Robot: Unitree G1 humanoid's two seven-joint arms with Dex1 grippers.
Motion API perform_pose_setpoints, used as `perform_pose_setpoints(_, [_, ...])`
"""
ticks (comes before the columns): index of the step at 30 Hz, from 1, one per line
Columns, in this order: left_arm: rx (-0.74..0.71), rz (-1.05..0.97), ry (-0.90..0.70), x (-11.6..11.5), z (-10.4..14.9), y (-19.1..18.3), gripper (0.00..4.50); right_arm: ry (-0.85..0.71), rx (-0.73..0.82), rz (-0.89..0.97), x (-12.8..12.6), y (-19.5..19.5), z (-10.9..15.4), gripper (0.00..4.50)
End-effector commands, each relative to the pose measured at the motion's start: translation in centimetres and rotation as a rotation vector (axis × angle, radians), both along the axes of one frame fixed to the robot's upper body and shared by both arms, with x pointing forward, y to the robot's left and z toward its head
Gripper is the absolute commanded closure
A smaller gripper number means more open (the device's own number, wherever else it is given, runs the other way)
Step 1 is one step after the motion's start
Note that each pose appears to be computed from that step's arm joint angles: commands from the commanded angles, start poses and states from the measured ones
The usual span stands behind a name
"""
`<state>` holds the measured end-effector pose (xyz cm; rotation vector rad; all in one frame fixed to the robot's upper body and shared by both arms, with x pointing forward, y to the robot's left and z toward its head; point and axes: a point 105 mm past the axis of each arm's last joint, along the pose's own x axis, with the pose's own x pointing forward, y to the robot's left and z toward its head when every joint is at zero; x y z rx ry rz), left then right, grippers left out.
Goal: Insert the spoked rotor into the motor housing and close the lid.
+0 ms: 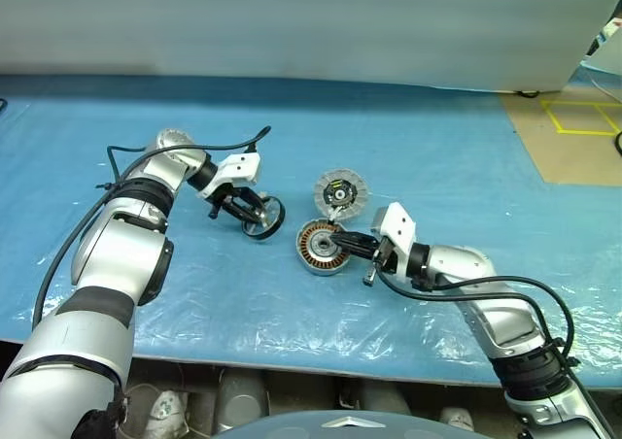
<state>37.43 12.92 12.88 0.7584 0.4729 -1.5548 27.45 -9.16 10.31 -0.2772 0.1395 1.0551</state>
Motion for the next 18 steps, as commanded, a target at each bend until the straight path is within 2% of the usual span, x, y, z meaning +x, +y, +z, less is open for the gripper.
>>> perform_pose_setpoints(1, [-0.132,-0.033,-0.058,0.3,3.3,-1.8,3.03,-0.029,0.022,0.0,-0.7,-0.8,1.4,4.5])
perform_pose_setpoints(9, [-0.386,-0.043,0.082,-1.9,4.6,-3.0,3.03,-0.027,0.027,-0.069,-0.8,-2.6,1.3,4.5])
perform_pose_setpoints(18, [-0.577,-0.039,0.19,-4.0,3.7,-5.1,3.03,-0.027,0.004,-0.068,-0.5,-2.7,0.7,4.5])
